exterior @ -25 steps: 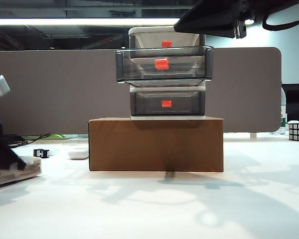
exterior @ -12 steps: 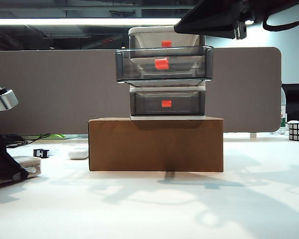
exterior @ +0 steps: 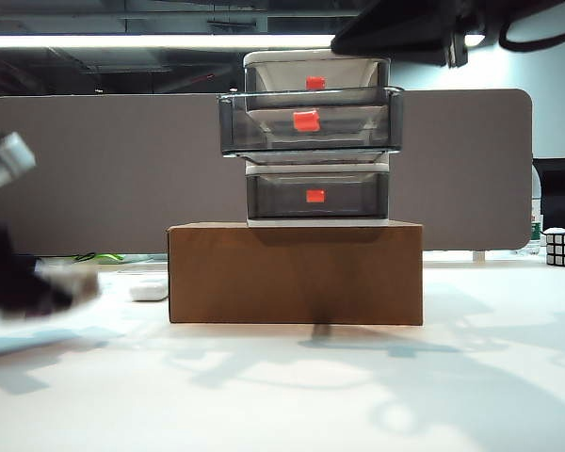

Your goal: Open the second layer of the drawer on the table, pick up a pack of napkins on the table and put it in, and finally close the drawer.

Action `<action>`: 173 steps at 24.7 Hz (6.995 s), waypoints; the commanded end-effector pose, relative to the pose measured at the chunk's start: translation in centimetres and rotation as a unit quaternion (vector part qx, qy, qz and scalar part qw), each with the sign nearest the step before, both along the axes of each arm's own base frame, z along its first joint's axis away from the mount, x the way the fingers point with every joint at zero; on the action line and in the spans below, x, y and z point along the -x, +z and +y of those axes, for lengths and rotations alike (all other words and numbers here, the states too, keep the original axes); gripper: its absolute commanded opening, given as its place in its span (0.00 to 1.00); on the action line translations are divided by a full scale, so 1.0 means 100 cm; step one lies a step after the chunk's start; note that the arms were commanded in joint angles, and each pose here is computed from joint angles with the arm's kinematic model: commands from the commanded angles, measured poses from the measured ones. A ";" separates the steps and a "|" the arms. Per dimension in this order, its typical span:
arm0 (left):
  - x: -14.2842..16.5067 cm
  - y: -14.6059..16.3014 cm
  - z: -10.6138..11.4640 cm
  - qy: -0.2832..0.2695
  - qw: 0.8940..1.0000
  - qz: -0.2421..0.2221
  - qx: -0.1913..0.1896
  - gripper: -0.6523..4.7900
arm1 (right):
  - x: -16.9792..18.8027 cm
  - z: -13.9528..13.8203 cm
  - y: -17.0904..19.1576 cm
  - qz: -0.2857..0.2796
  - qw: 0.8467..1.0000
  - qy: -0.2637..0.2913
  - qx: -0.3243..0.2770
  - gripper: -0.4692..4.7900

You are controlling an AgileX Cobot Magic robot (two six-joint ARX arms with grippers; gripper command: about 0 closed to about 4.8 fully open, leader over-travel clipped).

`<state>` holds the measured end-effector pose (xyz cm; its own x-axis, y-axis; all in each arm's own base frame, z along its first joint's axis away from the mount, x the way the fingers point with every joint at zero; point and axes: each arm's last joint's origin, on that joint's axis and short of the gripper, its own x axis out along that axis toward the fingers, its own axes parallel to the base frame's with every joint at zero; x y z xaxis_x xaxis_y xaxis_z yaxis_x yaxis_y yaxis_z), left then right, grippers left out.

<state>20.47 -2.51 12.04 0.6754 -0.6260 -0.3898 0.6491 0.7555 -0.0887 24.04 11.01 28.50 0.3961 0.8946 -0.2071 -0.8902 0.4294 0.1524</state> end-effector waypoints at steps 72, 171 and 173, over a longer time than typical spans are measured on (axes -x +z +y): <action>0.003 0.215 -0.143 -0.288 0.947 -0.117 -0.085 0.30 | 0.025 -0.013 0.040 -0.092 0.993 -0.067 -0.019 0.08; 0.111 0.068 0.012 0.249 0.912 -0.319 0.063 0.11 | 0.144 -0.103 -0.117 -0.163 0.882 -0.443 0.006 0.08; 0.111 0.066 0.013 0.248 0.916 -0.307 0.070 0.11 | 0.144 -0.103 -0.117 -0.162 0.882 -0.442 0.005 0.08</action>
<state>9.45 -1.23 18.52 0.9578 -0.1871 0.2181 0.1757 0.9819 0.0707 9.68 0.69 16.72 0.9794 0.2008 0.0197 -0.1995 0.9783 -0.0558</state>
